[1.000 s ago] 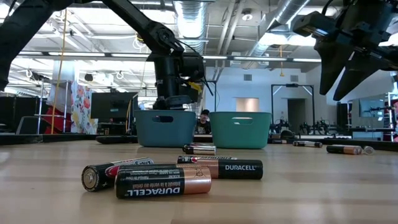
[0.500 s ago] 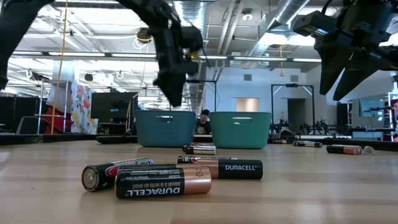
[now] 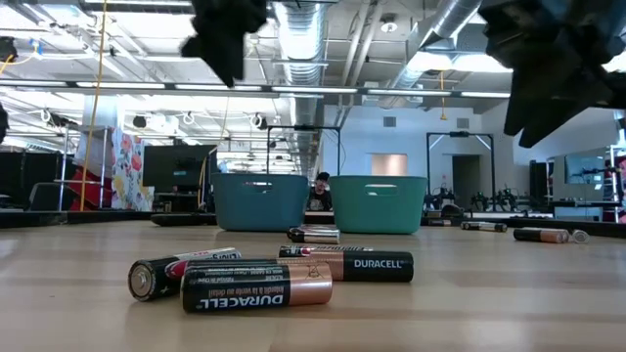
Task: Sort batteries
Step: Put the silver battery into the green bin
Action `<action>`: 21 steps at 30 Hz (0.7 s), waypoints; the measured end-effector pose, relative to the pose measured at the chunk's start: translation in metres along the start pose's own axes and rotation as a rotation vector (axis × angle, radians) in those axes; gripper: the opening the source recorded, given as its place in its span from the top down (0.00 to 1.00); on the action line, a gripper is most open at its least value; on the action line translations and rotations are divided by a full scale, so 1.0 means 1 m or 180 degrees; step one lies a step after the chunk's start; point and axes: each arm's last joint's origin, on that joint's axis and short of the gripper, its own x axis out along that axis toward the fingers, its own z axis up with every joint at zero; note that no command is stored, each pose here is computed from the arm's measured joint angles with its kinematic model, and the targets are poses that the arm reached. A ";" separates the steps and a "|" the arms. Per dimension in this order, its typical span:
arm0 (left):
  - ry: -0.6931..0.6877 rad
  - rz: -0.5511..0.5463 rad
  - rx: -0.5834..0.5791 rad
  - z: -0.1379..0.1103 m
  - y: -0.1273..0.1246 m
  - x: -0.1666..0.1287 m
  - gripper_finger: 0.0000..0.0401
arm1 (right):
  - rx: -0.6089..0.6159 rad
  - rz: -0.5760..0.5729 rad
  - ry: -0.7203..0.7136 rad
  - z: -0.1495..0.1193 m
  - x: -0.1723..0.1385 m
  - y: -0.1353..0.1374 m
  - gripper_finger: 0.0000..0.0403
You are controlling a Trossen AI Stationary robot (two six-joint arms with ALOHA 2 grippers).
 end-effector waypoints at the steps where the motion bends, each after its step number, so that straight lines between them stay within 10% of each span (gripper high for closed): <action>1: 0.0024 -0.0030 -0.0045 -0.010 -0.005 -0.004 0.68 | -0.0054 0.0011 0.0011 -0.002 -0.001 0.000 0.68; 21: 0.0997 0.0074 -0.0999 -0.218 -0.090 -0.009 0.68 | -0.0654 0.0160 0.0145 -0.029 -0.012 0.000 0.68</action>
